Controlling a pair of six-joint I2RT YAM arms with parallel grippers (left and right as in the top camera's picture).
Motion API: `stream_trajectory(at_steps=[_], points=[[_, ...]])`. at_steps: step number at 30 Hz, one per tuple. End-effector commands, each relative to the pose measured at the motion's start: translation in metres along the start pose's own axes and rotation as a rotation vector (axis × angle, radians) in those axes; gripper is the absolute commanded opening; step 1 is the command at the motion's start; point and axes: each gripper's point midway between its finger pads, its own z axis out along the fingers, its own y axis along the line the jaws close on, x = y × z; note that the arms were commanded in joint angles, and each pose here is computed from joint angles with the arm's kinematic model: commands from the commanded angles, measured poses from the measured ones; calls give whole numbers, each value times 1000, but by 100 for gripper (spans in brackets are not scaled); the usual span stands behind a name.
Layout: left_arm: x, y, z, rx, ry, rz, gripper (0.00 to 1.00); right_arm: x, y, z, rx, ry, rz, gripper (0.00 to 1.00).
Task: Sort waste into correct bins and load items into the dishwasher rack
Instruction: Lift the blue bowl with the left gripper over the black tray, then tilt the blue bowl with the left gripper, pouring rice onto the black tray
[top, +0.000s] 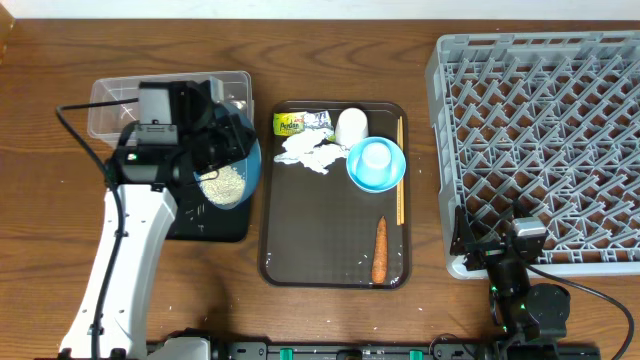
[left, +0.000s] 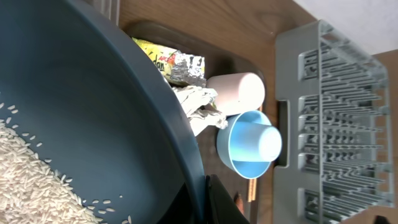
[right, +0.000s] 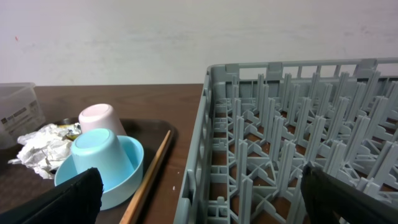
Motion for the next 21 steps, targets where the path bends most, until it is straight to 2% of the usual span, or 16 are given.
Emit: stream_trajectory(at_steps=[1, 6, 14, 21], points=[[-5, -9, -9, 93, 4, -26, 6, 0, -5, 0, 20, -3, 13, 99], [-12, -9, -24, 201, 9, -80, 6, 0, -5, 0, 20, -3, 13, 99], [-22, 8, -48, 283, -8, -185, 6, 0, -5, 0, 20, -3, 13, 99], [-27, 2, -69, 430, -5, -222, 6, 0, -5, 0, 20, -3, 13, 99]])
